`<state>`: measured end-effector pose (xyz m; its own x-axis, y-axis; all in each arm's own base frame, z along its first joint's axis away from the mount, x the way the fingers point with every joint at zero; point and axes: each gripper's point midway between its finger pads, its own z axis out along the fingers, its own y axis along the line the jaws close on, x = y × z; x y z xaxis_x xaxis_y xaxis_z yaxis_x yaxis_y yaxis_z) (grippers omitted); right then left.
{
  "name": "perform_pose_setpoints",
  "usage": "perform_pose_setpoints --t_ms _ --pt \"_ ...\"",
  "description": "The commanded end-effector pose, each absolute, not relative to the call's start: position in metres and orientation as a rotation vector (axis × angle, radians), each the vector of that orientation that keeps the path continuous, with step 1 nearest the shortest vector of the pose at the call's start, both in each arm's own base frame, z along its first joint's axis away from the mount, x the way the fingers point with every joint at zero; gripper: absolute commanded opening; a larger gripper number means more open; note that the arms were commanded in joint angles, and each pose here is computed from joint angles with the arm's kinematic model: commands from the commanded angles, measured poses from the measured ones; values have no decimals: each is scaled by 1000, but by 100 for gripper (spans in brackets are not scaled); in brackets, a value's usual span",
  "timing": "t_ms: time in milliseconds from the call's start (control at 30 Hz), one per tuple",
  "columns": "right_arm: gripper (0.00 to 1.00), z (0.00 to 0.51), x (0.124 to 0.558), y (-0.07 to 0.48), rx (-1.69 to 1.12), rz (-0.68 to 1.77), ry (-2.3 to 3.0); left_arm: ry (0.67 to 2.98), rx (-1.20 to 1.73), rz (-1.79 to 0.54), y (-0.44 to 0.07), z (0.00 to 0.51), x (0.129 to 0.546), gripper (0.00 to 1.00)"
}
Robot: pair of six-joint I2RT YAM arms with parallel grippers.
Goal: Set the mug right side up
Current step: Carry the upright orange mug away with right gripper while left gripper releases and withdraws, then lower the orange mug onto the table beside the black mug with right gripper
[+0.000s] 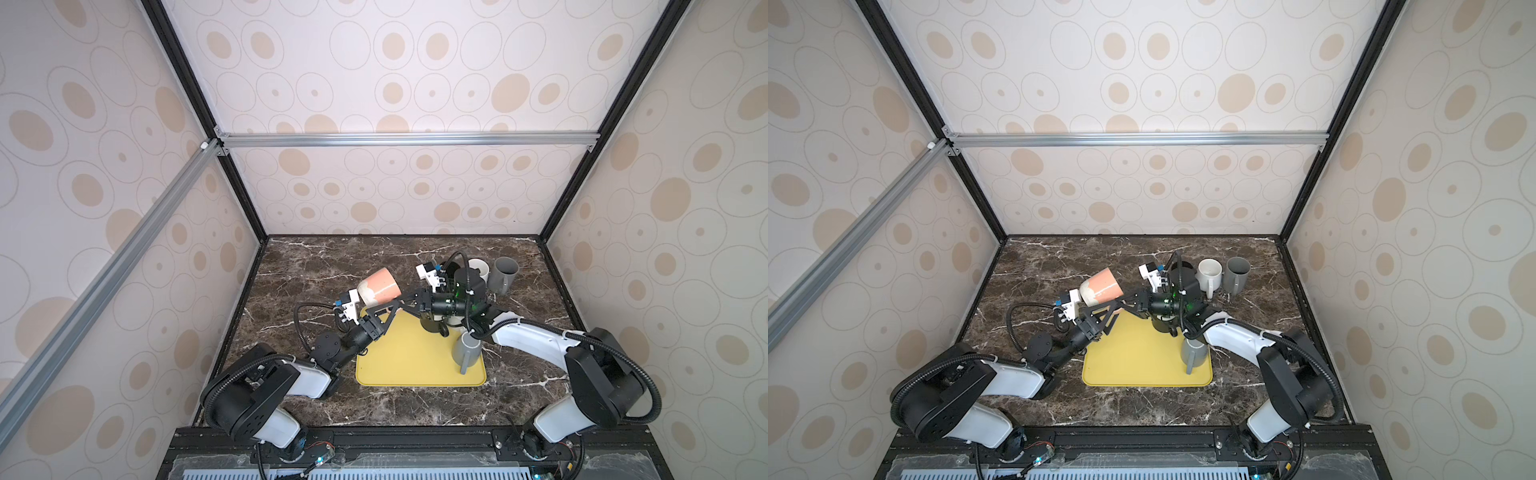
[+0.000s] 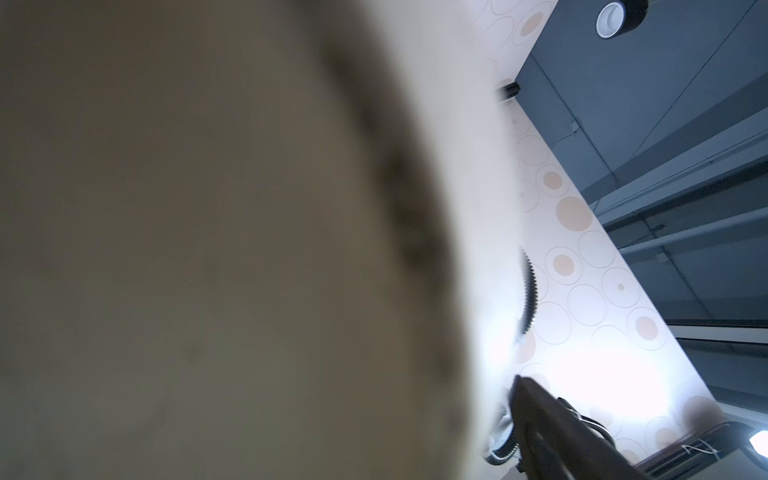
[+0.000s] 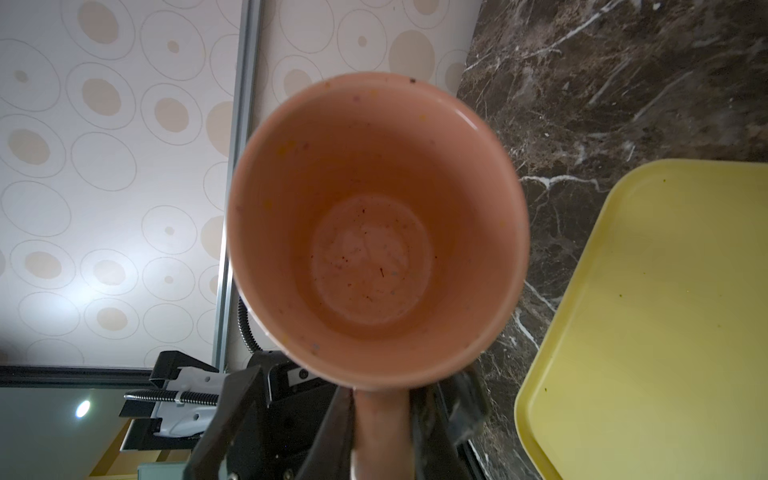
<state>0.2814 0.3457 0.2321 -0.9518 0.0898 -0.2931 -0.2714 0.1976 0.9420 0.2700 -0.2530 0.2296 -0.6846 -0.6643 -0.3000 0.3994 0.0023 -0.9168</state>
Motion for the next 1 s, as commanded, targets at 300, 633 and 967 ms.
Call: perform_pose_setpoints --t_ms 300,633,967 --pt "0 295 335 338 -240 1519 2038 1404 -189 -1629 -212 264 249 100" --pt "0 256 405 295 -189 773 2190 1656 -233 -843 -142 273 268 100" --pt "0 236 444 278 -187 287 2159 1654 -235 -853 -145 265 272 100"
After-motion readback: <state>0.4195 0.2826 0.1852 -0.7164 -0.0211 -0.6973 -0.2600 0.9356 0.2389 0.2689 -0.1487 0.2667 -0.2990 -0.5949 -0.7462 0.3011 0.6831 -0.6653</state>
